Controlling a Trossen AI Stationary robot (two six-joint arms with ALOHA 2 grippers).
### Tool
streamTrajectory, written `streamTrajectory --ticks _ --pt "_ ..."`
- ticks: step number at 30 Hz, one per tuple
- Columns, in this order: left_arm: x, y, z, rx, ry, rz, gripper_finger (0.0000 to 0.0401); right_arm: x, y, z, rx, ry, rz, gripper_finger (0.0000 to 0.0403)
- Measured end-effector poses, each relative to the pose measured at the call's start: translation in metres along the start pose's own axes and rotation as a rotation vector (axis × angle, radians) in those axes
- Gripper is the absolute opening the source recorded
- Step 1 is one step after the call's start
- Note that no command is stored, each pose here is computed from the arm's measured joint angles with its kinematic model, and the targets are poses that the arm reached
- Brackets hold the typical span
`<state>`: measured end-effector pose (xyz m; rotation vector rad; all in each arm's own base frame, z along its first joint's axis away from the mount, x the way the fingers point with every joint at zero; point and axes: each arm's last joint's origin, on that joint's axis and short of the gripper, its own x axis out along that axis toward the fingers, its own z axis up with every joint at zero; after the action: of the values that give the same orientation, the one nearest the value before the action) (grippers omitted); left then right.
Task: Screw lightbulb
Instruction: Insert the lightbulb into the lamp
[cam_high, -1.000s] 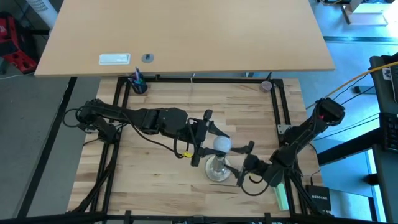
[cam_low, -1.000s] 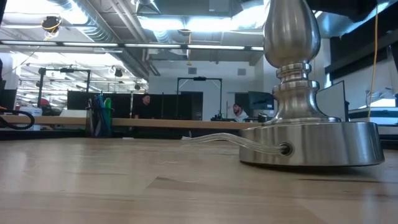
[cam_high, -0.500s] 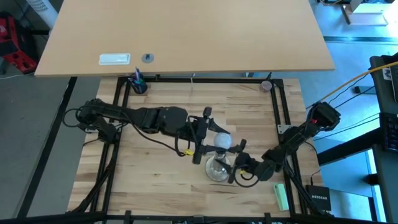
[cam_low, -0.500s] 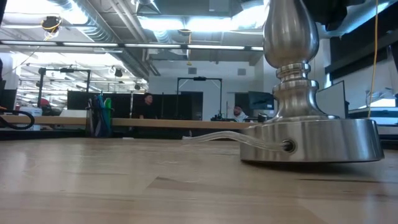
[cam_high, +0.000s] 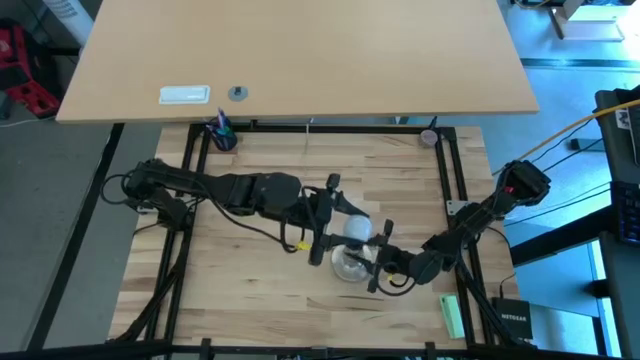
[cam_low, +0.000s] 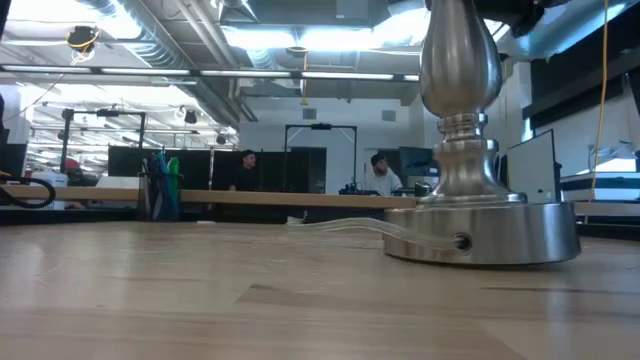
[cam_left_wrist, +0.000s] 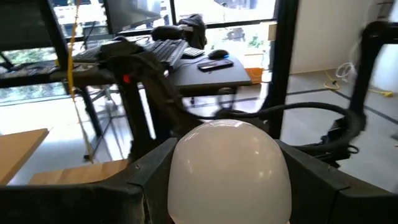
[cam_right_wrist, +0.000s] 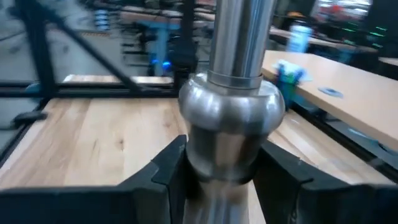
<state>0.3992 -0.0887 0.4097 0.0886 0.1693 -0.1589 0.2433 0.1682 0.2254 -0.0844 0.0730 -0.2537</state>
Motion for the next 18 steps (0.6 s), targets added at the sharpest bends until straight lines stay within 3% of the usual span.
streamTrajectory --ticks 8,14,18 --pt "-0.002 -0.008 0.007 0.064 -0.077 -0.199 0.0221 -0.008 -0.013 0.024 -0.064 -0.025 0.430 0.0143" --pt "-0.001 -0.007 0.005 0.162 -0.094 -0.331 0.0221 0.008 -0.030 0.024 -0.032 0.003 0.764 0.0143" --pt "-0.001 0.000 0.001 0.192 -0.085 -0.391 0.0221 0.019 -0.041 0.020 -0.022 0.027 0.927 0.0143"
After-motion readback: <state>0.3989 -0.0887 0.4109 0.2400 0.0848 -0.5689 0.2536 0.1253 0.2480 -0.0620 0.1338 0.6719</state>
